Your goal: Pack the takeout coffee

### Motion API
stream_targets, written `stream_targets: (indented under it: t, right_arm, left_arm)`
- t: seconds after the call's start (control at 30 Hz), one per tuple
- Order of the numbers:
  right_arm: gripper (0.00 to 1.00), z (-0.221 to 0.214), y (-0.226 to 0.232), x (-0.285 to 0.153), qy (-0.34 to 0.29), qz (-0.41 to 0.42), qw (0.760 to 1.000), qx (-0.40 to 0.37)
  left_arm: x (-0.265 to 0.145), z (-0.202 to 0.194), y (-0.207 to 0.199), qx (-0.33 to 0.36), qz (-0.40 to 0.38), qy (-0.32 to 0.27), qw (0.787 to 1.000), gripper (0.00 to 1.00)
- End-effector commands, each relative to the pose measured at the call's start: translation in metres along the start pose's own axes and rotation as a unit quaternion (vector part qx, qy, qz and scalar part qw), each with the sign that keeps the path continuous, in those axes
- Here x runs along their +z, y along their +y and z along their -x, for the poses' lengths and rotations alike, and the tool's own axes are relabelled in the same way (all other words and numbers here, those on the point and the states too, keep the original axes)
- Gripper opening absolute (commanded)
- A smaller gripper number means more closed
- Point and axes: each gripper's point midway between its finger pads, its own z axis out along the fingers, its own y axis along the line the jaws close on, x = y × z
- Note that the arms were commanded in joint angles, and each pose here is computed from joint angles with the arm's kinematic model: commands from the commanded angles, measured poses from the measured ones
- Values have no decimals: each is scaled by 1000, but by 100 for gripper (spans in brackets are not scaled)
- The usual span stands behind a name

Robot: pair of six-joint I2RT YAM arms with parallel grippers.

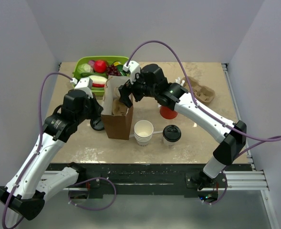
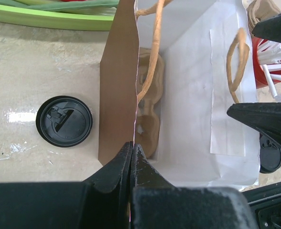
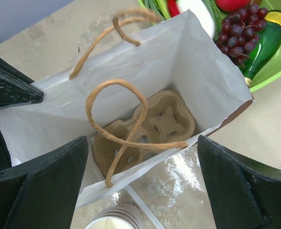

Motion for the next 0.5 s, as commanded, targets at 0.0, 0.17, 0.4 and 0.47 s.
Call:
stream_targets:
  t: [0.0, 0.17, 0.4, 0.47]
  right_arm:
    - [98, 16, 0, -14, -13, -11, 1000, 4]
    - [98, 13, -3, -18, -2, -20, 1000, 5]
    - [98, 62, 13, -59, -98, 0, 995, 24]
    - [98, 72, 18, -71, -123, 9, 992, 25]
  left_arm:
    - [0, 8, -2, -13, -3, -21, 1000, 0]
    - [2, 10, -1, -15, 3, -25, 1000, 0]
    - [5, 10, 4, -32, 17, -33, 999, 0]
    - [6, 9, 6, -35, 21, -35, 999, 0]
